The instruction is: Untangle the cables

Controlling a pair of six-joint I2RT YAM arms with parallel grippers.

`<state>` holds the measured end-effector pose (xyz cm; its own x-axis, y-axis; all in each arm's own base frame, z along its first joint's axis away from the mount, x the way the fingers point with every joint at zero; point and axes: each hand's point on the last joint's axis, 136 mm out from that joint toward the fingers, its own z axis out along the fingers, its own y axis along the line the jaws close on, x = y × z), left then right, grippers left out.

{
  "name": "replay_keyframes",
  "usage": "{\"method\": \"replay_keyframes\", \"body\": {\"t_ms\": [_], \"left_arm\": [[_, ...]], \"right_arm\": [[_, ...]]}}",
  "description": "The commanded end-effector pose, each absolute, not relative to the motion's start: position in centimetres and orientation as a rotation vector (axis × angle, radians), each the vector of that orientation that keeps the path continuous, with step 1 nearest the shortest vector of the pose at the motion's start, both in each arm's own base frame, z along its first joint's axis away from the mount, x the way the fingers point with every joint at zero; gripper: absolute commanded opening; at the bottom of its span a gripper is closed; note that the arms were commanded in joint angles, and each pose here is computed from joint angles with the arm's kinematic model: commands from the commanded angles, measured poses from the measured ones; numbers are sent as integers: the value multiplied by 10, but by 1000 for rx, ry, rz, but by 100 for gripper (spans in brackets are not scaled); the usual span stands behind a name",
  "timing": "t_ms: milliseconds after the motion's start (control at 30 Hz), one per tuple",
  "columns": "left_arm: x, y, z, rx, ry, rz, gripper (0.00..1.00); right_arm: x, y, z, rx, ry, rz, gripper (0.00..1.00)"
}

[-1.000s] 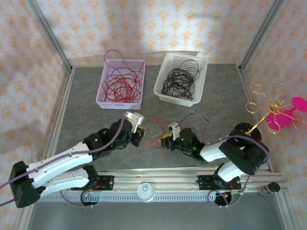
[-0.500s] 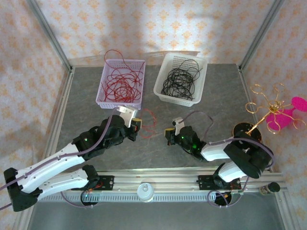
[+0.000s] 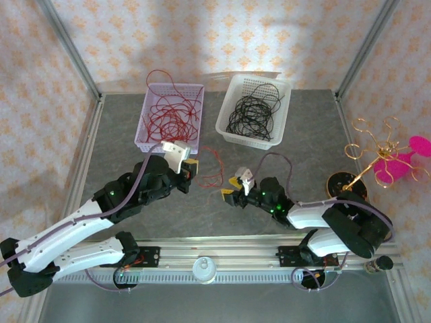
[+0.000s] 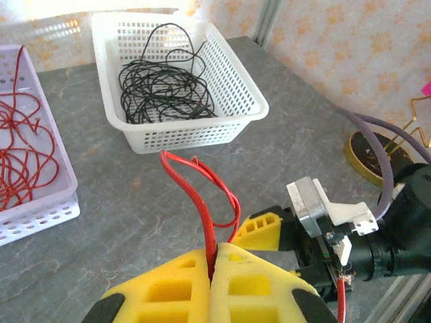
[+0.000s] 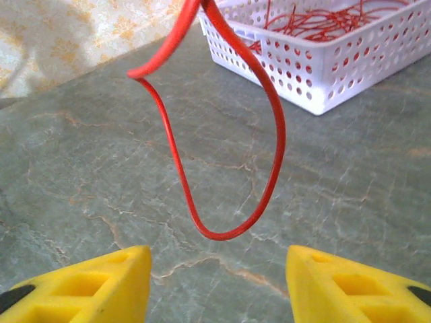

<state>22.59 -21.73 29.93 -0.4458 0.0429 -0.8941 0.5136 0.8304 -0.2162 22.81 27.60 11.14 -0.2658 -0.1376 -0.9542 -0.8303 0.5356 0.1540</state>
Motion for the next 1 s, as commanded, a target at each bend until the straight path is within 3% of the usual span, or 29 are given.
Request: {"method": "replay_keyframes", "body": {"t_ms": [0, 233, 500, 733, 967], "left_arm": [[220, -222, 314, 466, 1958, -594, 0], [215, -226, 323, 490, 1945, -633, 0], [211, -229, 338, 504, 1921, -669, 0], [209, -233, 344, 521, 1911, -697, 0], [210, -231, 348, 517, 1907, -681, 0]], "right_arm": [[236, 283, 156, -853, 1514, 841, 56], [239, 297, 185, -897, 1404, 958, 58], [266, 307, 182, -929, 1409, 948, 60], [289, 315, 183, -840, 1429, 991, 53], [308, 318, 195, -723, 1465, 1025, 38]]}}
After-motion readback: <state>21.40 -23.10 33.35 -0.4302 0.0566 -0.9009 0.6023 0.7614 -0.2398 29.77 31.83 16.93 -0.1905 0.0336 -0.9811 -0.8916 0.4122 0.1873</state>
